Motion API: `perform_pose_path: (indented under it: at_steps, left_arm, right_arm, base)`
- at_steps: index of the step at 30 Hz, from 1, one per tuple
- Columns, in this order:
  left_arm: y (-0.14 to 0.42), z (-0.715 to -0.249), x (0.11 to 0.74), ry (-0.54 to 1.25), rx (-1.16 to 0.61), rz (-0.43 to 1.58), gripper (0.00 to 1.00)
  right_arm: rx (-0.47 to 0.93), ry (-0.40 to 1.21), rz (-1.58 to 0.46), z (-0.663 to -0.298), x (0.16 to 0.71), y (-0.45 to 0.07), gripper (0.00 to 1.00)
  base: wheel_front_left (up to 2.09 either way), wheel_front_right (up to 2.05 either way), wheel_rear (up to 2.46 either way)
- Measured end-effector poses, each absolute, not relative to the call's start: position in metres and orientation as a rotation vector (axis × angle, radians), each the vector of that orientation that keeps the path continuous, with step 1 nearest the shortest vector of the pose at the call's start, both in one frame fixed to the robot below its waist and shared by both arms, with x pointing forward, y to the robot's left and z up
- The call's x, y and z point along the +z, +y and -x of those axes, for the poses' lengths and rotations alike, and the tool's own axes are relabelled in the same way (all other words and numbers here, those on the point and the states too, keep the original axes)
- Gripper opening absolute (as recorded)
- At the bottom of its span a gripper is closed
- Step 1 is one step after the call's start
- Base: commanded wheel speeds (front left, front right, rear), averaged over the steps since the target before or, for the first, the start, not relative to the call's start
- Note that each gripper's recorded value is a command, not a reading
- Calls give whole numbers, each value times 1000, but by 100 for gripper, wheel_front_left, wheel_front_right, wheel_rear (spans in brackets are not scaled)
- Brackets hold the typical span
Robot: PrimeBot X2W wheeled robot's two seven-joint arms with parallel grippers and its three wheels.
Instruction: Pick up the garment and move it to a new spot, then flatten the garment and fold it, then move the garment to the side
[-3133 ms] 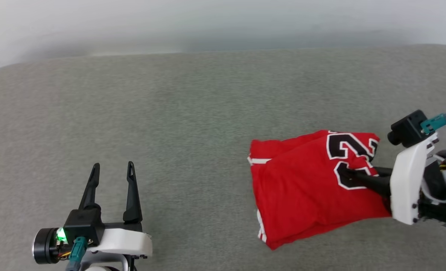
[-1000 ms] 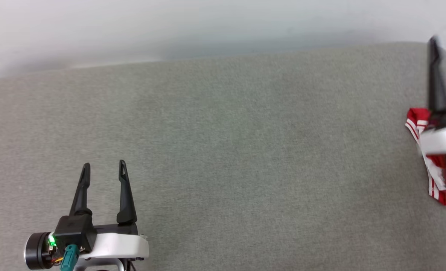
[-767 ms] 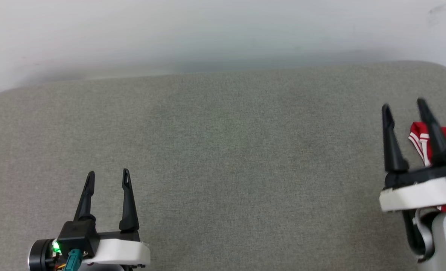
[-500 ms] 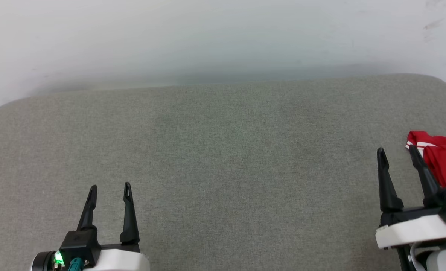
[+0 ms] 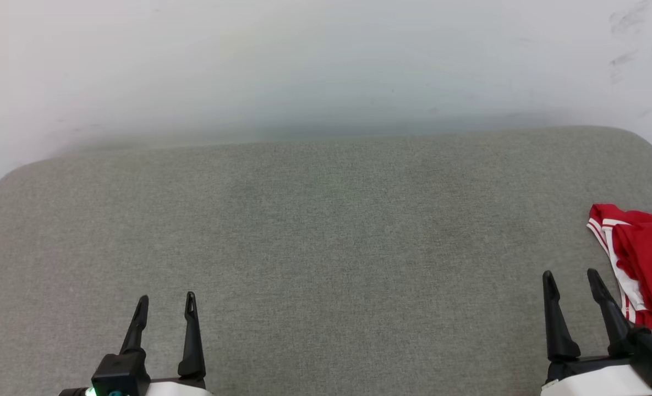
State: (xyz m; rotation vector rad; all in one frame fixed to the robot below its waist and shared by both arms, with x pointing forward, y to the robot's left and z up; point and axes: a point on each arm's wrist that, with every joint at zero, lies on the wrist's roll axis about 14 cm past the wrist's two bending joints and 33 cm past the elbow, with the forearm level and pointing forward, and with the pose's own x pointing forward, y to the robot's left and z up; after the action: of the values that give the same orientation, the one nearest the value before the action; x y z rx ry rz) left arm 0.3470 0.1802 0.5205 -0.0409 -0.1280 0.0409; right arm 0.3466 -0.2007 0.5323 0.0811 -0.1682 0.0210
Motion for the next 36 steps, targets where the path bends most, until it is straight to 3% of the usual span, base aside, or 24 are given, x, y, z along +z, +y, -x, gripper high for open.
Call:
perform_pose_path:
  at_steps: [5,6,12,36]
  left_arm:
    - [182,-345,516,-115,47,40,100]
    - [183,-344,515,-112,47,41,0]
    - [183,-339,493,-36,55,58,0]
    - [196,-352,480,50,110,525,0]
  right_arm:
    - [24,-165,-91,-344,531,-197,100]
    - [24,-164,-92,-344,531,-197,0]
    - [18,-93,-115,-339,509,-196,0]
    - [-52,-32,-566,-350,497,-207,0]
  base:
    - [0,0,0]
    - [0,0,0]
    - [0,0,0]
    - [0,0,0]
